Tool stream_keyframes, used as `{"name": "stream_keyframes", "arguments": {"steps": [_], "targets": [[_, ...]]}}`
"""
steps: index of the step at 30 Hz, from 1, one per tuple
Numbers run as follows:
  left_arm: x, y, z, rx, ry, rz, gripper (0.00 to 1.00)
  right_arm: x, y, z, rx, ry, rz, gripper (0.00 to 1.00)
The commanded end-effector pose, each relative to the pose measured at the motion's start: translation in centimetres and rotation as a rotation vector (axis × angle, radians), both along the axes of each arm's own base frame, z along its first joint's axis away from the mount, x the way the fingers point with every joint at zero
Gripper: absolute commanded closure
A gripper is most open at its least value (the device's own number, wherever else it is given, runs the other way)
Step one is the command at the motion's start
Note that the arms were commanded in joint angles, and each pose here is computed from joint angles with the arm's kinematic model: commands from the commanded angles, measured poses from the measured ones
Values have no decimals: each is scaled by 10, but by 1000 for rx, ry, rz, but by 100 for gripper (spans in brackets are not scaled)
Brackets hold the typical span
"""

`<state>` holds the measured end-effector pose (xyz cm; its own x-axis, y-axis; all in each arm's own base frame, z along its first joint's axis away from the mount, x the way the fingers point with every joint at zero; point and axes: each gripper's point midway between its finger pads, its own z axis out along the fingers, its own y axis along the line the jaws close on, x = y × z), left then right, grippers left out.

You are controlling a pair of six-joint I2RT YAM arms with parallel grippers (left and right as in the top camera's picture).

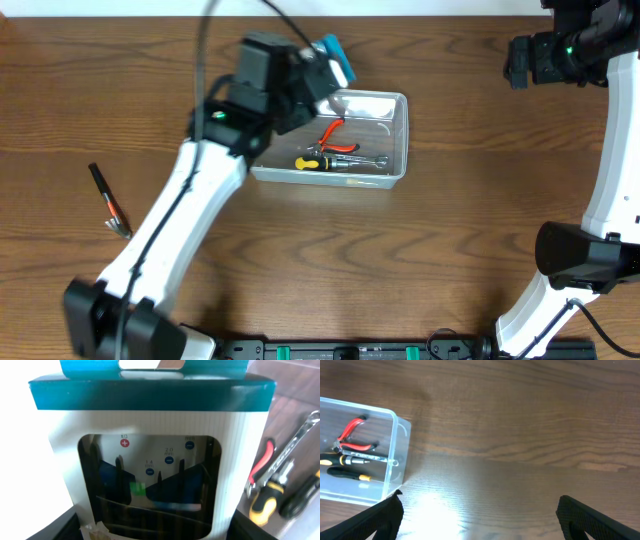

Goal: Pack container
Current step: 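Carry the screwdriver box with the left gripper into the container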

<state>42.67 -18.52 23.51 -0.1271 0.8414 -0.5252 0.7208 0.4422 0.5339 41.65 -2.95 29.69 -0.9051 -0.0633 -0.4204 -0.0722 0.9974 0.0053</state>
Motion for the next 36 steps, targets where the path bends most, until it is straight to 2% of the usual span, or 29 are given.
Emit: {"name": "stream_keyframes", "arguments": {"steps": [1,7,15,18,19,22,29,36], "targets": [[9,-14,-40,83,52,-68,94,0,1,-4,13,17,-7,1],[8,-22,-119,150,223,-86,94,0,1,-4,14,16,-7,1],[6,-20,-166,165,331,-52,93,0,1,-4,13,14,-7,1],[2,-19,-177,179,363,-52,83,0,1,-4,13,15,-7,1],[0,-18,-179,183,373,-52,71,0,1,-4,13,14,-7,1],[-3,-16,-183,191,390,-52,48,0,1,-4,13,14,-7,1],[-3,-16,-182,191,389,-51,23,0,1,-4,13,15,-7,1],[-1,-16,-165,183,352,-46,11,0,1,-4,13,15,-7,1]]}}
